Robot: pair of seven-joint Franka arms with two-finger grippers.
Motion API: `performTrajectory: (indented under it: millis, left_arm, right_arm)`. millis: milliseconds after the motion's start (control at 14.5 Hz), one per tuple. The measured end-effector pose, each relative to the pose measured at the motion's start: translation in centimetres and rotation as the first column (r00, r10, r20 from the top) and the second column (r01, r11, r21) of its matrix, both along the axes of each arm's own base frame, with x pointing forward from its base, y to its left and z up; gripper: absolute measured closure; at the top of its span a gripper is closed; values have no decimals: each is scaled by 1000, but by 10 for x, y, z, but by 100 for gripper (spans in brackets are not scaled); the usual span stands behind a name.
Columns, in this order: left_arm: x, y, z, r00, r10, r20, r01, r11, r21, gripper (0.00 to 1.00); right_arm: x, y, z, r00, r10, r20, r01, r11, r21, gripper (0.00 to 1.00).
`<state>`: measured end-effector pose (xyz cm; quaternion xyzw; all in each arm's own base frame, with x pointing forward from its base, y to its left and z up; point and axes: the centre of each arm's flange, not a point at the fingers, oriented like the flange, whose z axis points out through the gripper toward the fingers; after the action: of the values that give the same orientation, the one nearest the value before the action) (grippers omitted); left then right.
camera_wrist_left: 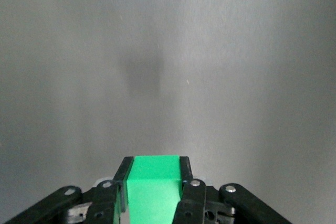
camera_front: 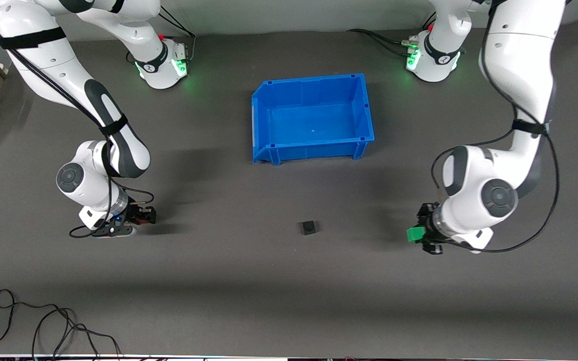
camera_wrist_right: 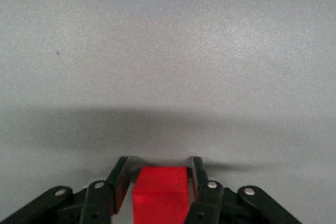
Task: Attach green and red cubes to black cube
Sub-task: 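Carry the red cube and green cube toward the black cube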
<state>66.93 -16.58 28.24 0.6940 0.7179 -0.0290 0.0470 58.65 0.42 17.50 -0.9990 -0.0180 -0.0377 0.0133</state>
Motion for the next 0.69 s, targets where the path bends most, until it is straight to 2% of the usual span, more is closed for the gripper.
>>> performTrajectory:
  millis: [69,138,413,550,688]
  left_arm:
    - [1,-6,0,1000,-1,3,1,1000,-1,61]
    - [1,-10,2,1000,-5,6,5,1000,-2,61]
    - [3,-19,5,1000,-14,16,14,1000,-5,61]
    - [7,-21,10,1000,19,25,-19,1000,-10,61]
    - [12,-28,6,998,50,25,-50,999,-14,61]
  right_arm:
    - [0,0,0,1000,0,0,0,1000,0,56]
    - [0,0,0,1000,-1,1,1,1000,0,60]
    - [2,1,2,1000,-16,5,16,1000,7,60]
    - [5,7,7,989,-148,3,148,987,68,60]
    - [12,39,20,943,-330,-44,332,928,168,60]
